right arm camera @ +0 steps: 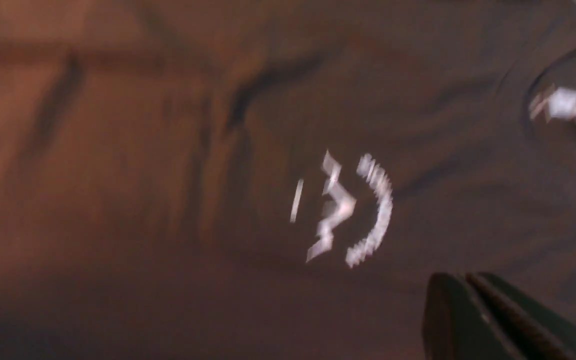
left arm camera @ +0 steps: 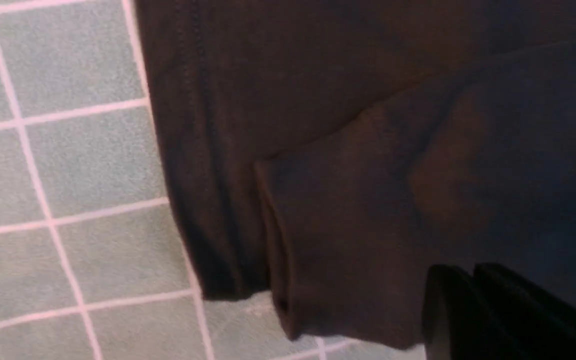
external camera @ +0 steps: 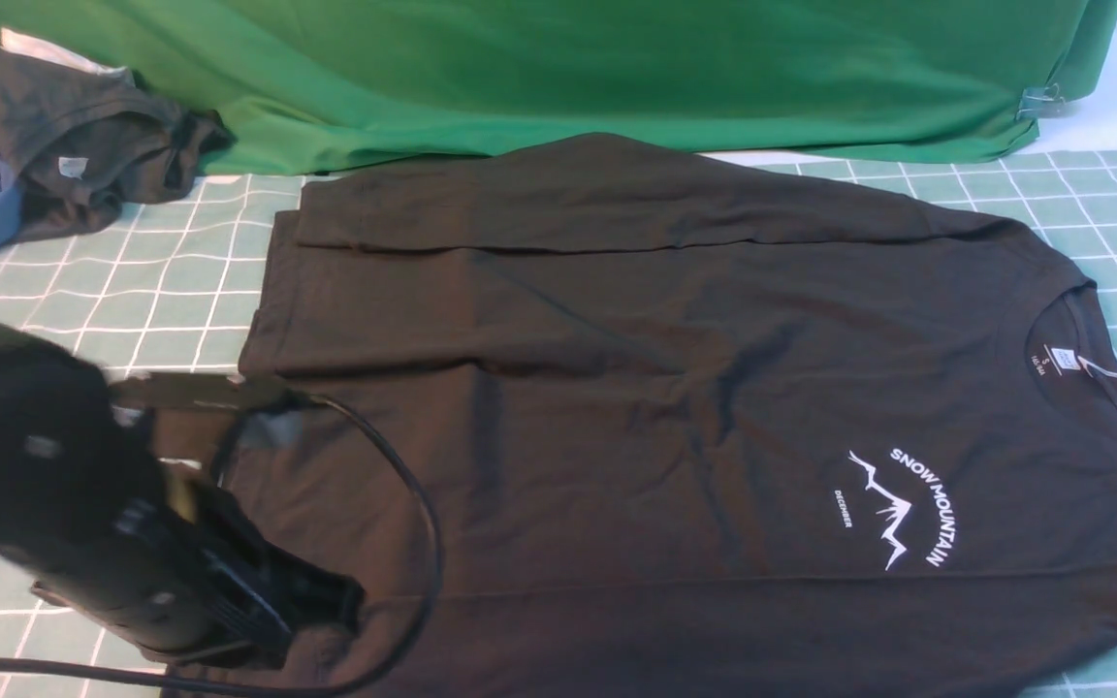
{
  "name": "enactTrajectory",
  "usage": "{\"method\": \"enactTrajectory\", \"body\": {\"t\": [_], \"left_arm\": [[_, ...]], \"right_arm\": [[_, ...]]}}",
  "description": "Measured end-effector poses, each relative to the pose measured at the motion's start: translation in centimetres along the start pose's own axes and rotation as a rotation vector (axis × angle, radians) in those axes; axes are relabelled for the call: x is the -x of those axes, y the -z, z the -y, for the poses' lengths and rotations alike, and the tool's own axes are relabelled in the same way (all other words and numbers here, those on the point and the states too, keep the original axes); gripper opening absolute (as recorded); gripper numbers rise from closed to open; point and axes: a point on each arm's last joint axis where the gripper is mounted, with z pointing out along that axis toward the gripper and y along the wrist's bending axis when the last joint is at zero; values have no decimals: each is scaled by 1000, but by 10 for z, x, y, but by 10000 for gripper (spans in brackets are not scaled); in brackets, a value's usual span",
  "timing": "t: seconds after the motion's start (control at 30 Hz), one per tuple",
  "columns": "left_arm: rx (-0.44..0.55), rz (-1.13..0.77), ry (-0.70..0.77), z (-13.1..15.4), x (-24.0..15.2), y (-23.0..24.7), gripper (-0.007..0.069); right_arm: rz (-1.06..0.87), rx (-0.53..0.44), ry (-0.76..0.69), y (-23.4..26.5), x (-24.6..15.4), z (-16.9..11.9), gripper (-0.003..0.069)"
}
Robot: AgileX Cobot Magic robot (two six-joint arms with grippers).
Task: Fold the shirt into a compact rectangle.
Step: 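Grasp the left edge of the dark T-shirt lying flat on the table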
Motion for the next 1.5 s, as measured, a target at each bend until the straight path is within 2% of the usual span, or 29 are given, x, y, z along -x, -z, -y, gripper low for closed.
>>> {"method": "enactTrajectory", "body": {"t": [0.2, 0.3, 0.53, 0.63, 0.73, 0.83, 0.97, 1.0, 1.03, 1.07, 1.17, 1.27, 1.37, 1.43, 1.5], "left_arm": [[83, -70, 1, -5, 9, -25, 34], [95, -83, 37, -14, 13, -31, 46], [50, -52, 152, -46, 23, -32, 53], [-4, -59, 127, -43, 24, -34, 60], [-9, -74, 96, -40, 19, -40, 78], [-4, -61, 80, -40, 12, -52, 160], [-3, -25, 76, -40, 11, -60, 314], [-1, -25, 72, -40, 11, -61, 372], [-1, -23, 71, -40, 11, -61, 381], [2, -22, 68, -40, 11, -63, 437], [-2, -24, 69, -39, 12, -65, 494], [-6, -30, 49, -39, 12, -66, 487], [-4, -44, 18, -39, 12, -66, 410], [-4, -53, 4, -39, 12, -66, 340], [-7, -88, -1, -38, 11, -65, 160]], "right_arm": [[-10, 57, 56, -4, 2, -10, 22], [-10, 68, 66, -4, 2, -12, 22], [-10, 71, 65, -4, 2, -12, 22], [-6, 71, 64, -4, 3, -12, 22], [-5, 71, 64, -4, 3, -12, 22], [-3, 71, 64, -4, 3, -12, 22], [1, 71, 64, -4, 3, -12, 22], [1, 72, 63, -4, 3, -12, 22], [1, 71, 63, -4, 3, -12, 22], [1, 72, 63, -4, 3, -12, 22], [3, 71, 63, -4, 3, -12, 22], [10, 71, 63, -4, 4, -12, 22], [13, 71, 63, -4, 4, -12, 22], [13, 71, 63, -4, 4, -12, 24], [15, 71, 63, -4, 4, -12, 26]]}}
